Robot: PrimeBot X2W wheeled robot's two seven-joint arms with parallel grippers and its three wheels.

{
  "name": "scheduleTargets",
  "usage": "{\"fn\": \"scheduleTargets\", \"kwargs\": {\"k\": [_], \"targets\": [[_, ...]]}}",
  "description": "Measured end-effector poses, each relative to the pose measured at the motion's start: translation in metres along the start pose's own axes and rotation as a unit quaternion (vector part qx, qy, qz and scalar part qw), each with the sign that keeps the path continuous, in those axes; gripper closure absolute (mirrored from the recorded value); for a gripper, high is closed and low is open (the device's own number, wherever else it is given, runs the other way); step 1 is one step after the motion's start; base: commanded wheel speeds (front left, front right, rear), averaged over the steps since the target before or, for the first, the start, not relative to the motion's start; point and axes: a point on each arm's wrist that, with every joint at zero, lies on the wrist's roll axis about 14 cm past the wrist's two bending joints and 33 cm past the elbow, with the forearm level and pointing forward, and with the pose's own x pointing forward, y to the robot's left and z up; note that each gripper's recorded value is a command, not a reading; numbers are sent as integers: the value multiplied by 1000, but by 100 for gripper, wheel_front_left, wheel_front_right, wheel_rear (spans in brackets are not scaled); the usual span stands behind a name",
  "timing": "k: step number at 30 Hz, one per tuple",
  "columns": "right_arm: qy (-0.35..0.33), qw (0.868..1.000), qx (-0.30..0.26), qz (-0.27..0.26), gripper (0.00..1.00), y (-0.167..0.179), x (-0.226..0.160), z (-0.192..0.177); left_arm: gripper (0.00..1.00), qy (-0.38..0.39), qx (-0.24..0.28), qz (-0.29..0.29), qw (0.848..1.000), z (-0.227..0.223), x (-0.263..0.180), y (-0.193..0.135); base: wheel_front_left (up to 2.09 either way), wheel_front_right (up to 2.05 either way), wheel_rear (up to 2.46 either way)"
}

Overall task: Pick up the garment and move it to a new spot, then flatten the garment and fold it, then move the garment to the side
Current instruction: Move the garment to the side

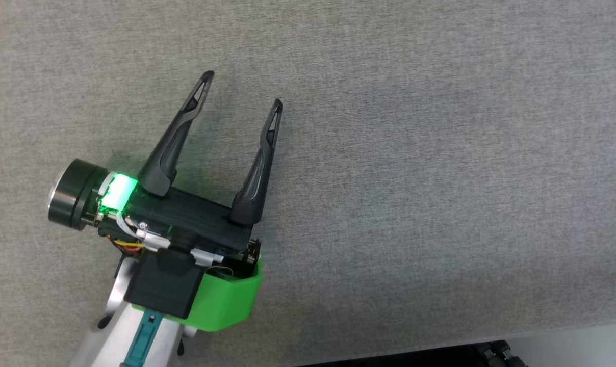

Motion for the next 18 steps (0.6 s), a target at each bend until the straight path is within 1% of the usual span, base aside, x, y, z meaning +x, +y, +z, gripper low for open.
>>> {"fn": "scheduleTargets", "kwargs": {"k": [1, 2, 5, 8, 10, 13, 16, 18], "targets": [[-2, 1000, -1, -6, 82, -4, 1, 2, 0, 1, -2, 1, 1000, 0, -1, 1, 0, 0, 0], [-8, 1000, 0, -14, 0, -8, 3, 6, 0, 3, -4, 3, 1000, 0, -2, 2, 0, 0, 0], [-25, 1000, -7, -13, 0, -7, 9, 17, 0, 5, -5, 7, 1000, 1, -4, 5, 0, 0, 0], [-35, 999, -22, 12, 0, 13, 15, 17, 0, 1, -2, 16, 1000, 6, -4, 9, 0, 0, 0], [-38, 998, -30, 43, 0, 37, 16, 13, 0, -2, -7, 27, 1000, 12, -4, 12, 0, 0, 0], [-47, 994, -16, 92, 0, 82, 15, 7, 0, -5, -9, 42, 999, 21, -7, 15, 0, 0, 0], [-79, 988, 6, 133, 0, 124, 7, 17, 0, 1, -16, 66, 998, 27, -16, 20, 0, 0, 0], [-101, 981, 29, 161, 0, 154, -5, 24, 0, 7, -23, 82, 996, 31, -25, 23, 0, 0, 0]]}}
